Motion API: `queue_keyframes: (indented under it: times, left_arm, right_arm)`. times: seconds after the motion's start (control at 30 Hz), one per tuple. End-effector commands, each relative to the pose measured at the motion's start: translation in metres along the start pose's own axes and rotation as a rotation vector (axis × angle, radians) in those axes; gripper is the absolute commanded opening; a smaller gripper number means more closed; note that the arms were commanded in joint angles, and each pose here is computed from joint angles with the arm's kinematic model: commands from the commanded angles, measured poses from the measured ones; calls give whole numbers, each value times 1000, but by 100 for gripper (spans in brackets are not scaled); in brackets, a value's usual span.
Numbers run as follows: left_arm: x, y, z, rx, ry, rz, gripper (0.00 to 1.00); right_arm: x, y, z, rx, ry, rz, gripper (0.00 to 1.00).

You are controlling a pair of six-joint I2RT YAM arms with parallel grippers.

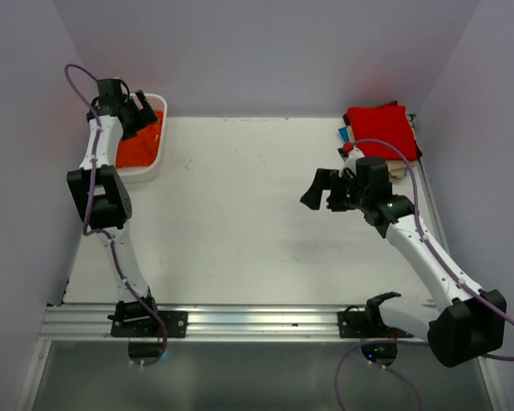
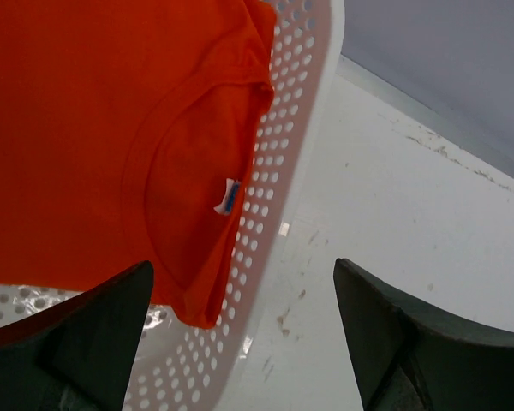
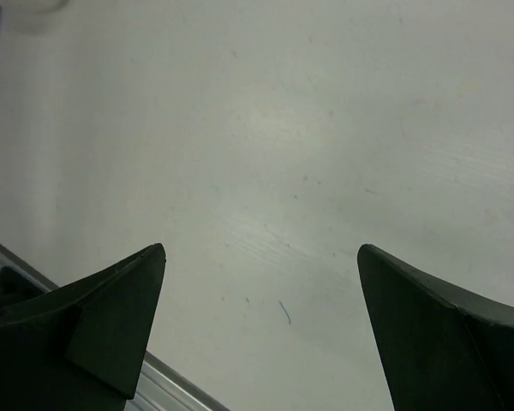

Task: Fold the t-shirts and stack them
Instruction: Neatly place the folded tshirt to the corner

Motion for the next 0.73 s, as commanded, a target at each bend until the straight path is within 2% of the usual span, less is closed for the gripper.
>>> queue_keyframes:
  times: [0.0, 0.07, 0.17, 0.27, 0.3, 0.43, 0.7]
  left_arm:
    - [13, -18, 0, 49, -44, 66, 89]
    - [7, -20, -5, 68, -44, 13, 88]
    - [-5, -9, -5, 36, -52, -66, 88]
    - [-22, 8, 4, -12, -63, -166, 90]
    - [-28, 12, 9, -40, -72, -198, 100]
    - [-51, 34, 17, -61, -85, -332, 100]
    - [-56, 46, 21, -79, -93, -346, 100]
  right_arm:
    - [-25, 19, -30, 137, 106, -201, 99]
    - [-33, 28, -28, 120, 142, -296, 99]
    - [-27, 36, -25, 98, 184, -301, 99]
    - [-11, 37, -19, 88, 186, -224, 99]
    - [-4, 37, -16, 83, 193, -186, 99]
    - [15, 31, -11, 94, 205, -79, 99]
    - [36, 39, -6, 48, 189, 26, 99]
Point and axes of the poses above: each gripper's point midway between its finger pads, its own y axis back along the fingers, its own x axis along the line the jaws close on, z = x × y, the point moved 3 cm from there along y, back along the fingers, and after that the axes turned 5 degrees about -y, right-handed, at the moved point
